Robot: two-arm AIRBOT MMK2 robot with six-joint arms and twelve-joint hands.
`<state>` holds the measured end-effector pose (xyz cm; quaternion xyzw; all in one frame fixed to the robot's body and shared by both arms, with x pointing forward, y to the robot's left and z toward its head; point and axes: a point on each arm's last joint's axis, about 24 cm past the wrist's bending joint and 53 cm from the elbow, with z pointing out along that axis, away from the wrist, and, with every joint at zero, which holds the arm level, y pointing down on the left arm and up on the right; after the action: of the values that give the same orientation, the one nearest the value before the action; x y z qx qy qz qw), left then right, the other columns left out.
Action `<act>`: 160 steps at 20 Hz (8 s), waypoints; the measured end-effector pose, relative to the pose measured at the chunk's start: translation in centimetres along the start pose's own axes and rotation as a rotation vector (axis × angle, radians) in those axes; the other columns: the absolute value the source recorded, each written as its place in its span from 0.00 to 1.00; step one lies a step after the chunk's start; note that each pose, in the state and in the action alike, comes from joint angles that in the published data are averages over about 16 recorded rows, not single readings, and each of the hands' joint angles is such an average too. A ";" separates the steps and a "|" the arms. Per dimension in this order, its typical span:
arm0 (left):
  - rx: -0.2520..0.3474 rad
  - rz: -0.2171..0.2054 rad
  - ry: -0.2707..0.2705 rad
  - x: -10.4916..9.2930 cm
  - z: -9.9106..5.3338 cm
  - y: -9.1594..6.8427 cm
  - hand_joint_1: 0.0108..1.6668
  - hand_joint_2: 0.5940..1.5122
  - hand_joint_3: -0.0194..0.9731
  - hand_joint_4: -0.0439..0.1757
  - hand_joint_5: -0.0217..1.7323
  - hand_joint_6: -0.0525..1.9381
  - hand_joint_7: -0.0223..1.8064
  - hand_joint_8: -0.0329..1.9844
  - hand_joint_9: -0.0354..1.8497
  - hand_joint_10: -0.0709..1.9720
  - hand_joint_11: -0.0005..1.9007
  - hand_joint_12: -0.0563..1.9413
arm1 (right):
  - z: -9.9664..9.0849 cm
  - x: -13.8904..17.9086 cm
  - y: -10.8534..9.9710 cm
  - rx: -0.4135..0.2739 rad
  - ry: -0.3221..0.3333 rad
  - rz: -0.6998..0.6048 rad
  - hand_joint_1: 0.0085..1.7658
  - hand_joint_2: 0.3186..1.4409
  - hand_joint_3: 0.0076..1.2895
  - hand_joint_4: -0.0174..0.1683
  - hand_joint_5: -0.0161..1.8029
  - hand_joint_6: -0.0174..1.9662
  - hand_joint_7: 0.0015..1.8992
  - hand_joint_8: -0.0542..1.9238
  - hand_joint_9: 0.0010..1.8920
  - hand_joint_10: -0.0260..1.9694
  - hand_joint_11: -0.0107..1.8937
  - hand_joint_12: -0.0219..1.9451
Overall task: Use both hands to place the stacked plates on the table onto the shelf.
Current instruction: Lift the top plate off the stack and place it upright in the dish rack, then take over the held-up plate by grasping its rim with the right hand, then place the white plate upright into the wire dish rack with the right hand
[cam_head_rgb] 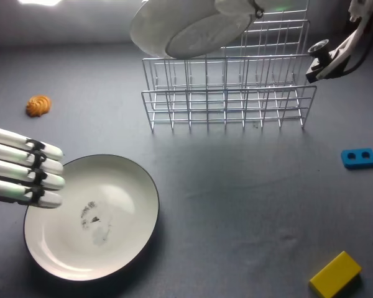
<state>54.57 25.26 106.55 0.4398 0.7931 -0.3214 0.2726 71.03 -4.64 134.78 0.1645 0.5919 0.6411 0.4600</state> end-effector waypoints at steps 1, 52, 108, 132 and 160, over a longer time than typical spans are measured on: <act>-0.003 -0.001 0.004 0.1 0.3 0.0 0.01 0.56 0.03 0.19 0.02 0.04 0.02 0.01 0.03 0.04 0.01 0.03 | 0.1 -0.2 -0.4 0.016 -0.005 0.017 0.77 0.64 0.01 0.06 0.45 0.51 0.50 0.60 0.48 0.63 0.41 0.62; -0.161 -0.245 0.015 4.8 2.7 3.9 0.01 0.56 0.03 0.20 0.01 0.03 0.02 0.01 0.01 0.02 0.01 0.03 | 0.7 1.6 -2.3 0.046 0.057 -0.225 0.51 0.64 0.00 0.07 0.11 0.02 0.11 0.04 0.11 0.03 0.01 0.28; -0.244 -0.244 -0.138 -0.6 0.6 6.1 0.01 0.55 0.03 0.21 0.01 0.03 0.02 0.01 0.02 0.03 0.01 0.03 | -0.5 28.2 -7.8 -0.273 0.451 -0.941 0.71 0.58 0.00 0.06 0.46 0.38 0.51 0.50 0.55 0.49 0.47 0.59; -0.426 -0.199 -0.288 -5.8 -6.7 10.0 0.01 0.54 0.03 0.21 0.02 0.03 0.02 0.01 0.03 0.04 0.01 0.03 | -5.4 22.6 2.6 -0.382 0.356 -0.916 0.68 0.63 0.00 0.13 0.50 0.51 0.50 0.55 0.56 0.32 0.43 0.59; -0.182 -0.092 -0.219 -5.3 -5.4 3.9 0.01 0.54 0.03 0.21 0.02 0.03 0.02 0.01 0.03 0.04 0.01 0.03 | -2.6 5.4 2.9 -0.081 0.132 -0.322 0.68 0.64 0.00 0.09 0.49 0.49 0.51 0.58 0.58 0.29 0.42 0.57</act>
<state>59.60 28.15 112.78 0.3386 0.8038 -0.3064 0.3813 65.07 -1.61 134.98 0.0062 0.6131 0.5919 0.5232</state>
